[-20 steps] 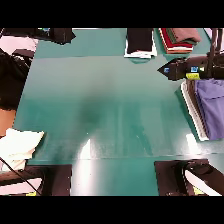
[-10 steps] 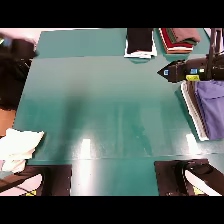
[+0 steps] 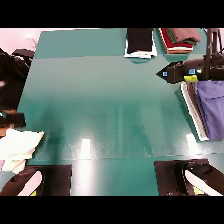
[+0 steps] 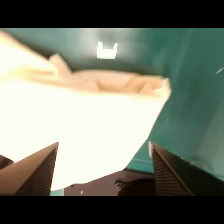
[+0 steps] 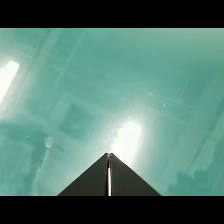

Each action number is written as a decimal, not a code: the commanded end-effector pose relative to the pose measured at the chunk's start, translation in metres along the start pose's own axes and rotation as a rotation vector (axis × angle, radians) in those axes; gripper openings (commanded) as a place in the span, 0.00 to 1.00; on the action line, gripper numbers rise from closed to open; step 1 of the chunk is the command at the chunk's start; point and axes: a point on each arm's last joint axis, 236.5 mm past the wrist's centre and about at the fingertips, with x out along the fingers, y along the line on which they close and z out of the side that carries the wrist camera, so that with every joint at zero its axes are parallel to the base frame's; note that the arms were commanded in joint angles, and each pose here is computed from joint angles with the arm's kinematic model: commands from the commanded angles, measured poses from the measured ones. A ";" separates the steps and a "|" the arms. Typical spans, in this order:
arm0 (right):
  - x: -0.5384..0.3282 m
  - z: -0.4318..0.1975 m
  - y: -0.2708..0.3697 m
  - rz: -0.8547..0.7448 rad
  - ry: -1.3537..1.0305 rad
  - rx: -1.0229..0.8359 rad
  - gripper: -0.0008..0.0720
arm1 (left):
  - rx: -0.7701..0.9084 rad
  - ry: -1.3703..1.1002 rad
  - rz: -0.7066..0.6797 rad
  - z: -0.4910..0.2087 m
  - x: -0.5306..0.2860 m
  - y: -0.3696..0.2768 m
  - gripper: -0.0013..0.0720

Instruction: Fold the shirts.

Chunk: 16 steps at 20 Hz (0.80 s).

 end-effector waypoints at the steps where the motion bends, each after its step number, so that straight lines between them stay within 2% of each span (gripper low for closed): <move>1: 0.010 -0.007 -0.003 0.005 0.045 0.014 0.03 | -0.014 0.123 0.064 -0.043 0.048 0.011 0.92; 7: 0.020 -0.014 -0.008 0.004 0.088 0.026 0.03 | -0.042 0.131 0.095 -0.049 0.063 0.015 0.91; 8: 0.019 -0.014 -0.007 0.004 0.084 0.023 0.03 | -0.045 0.135 0.102 -0.050 0.063 0.017 0.67; 9: 0.017 -0.013 -0.006 0.005 0.079 0.021 0.03 | -0.042 0.139 0.102 -0.051 0.063 0.017 0.33; 10: 0.015 -0.012 -0.005 0.004 0.074 0.019 0.03 | -0.042 0.139 0.102 -0.051 0.062 0.017 0.07; 13: 0.005 0.001 -0.002 0.001 0.005 0.008 0.03 | -0.070 0.024 0.075 -0.016 0.033 0.016 0.05; 16: -0.014 0.025 0.006 0.000 -0.109 -0.016 0.03 | -0.052 -0.302 -0.010 0.062 -0.069 -0.004 0.05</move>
